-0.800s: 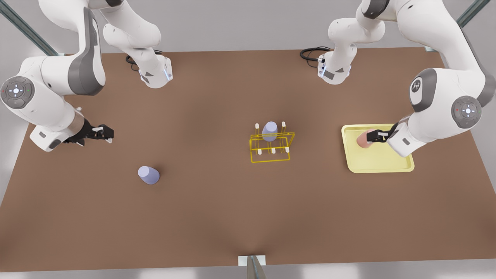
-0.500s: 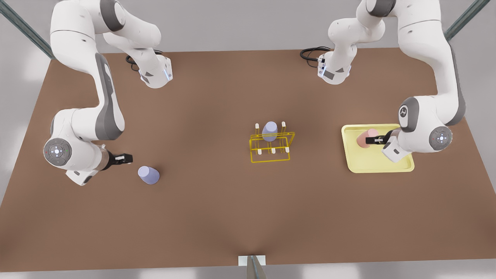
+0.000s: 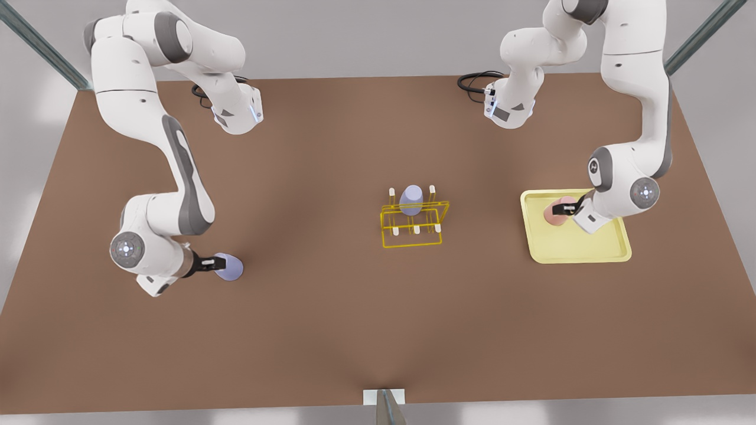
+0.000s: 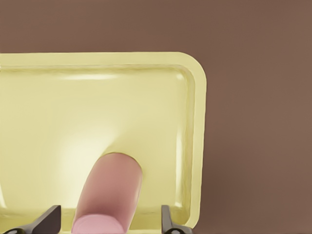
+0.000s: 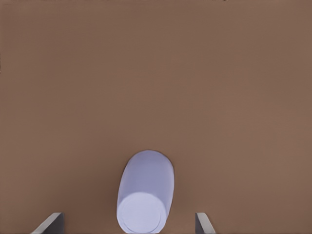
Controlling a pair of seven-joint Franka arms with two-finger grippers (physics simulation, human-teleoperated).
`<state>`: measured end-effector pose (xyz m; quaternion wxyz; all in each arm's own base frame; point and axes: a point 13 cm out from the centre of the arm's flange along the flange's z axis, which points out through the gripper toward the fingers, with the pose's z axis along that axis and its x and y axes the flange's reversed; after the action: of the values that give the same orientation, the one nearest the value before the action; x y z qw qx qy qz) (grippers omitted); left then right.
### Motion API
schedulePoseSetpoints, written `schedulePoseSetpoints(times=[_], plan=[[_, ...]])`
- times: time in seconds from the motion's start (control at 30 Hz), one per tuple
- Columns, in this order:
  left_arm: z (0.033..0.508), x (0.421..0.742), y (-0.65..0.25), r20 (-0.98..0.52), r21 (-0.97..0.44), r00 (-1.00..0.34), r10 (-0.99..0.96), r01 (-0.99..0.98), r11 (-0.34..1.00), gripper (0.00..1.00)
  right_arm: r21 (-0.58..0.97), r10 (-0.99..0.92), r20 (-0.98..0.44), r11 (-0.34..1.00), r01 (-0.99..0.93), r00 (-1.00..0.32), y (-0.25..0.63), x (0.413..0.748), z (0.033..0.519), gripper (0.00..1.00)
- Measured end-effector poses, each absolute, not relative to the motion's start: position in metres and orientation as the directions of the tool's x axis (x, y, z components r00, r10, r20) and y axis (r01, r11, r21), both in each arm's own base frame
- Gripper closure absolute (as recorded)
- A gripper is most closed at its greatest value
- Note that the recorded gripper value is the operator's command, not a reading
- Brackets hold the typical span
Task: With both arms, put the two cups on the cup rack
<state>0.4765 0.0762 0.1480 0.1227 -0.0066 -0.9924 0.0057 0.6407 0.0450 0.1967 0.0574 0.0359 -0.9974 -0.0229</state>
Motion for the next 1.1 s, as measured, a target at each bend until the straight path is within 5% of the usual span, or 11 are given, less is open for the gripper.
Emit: schedulePoseSetpoints(times=[1.1], plan=[[0.079,0.436,0.095,0.185,-0.015,-0.98,0.069,0.068,0.998,0.0,0.041,-0.048,0.174,0.998,-0.041,-0.984,0.046,0.605,0.096,0.0]])
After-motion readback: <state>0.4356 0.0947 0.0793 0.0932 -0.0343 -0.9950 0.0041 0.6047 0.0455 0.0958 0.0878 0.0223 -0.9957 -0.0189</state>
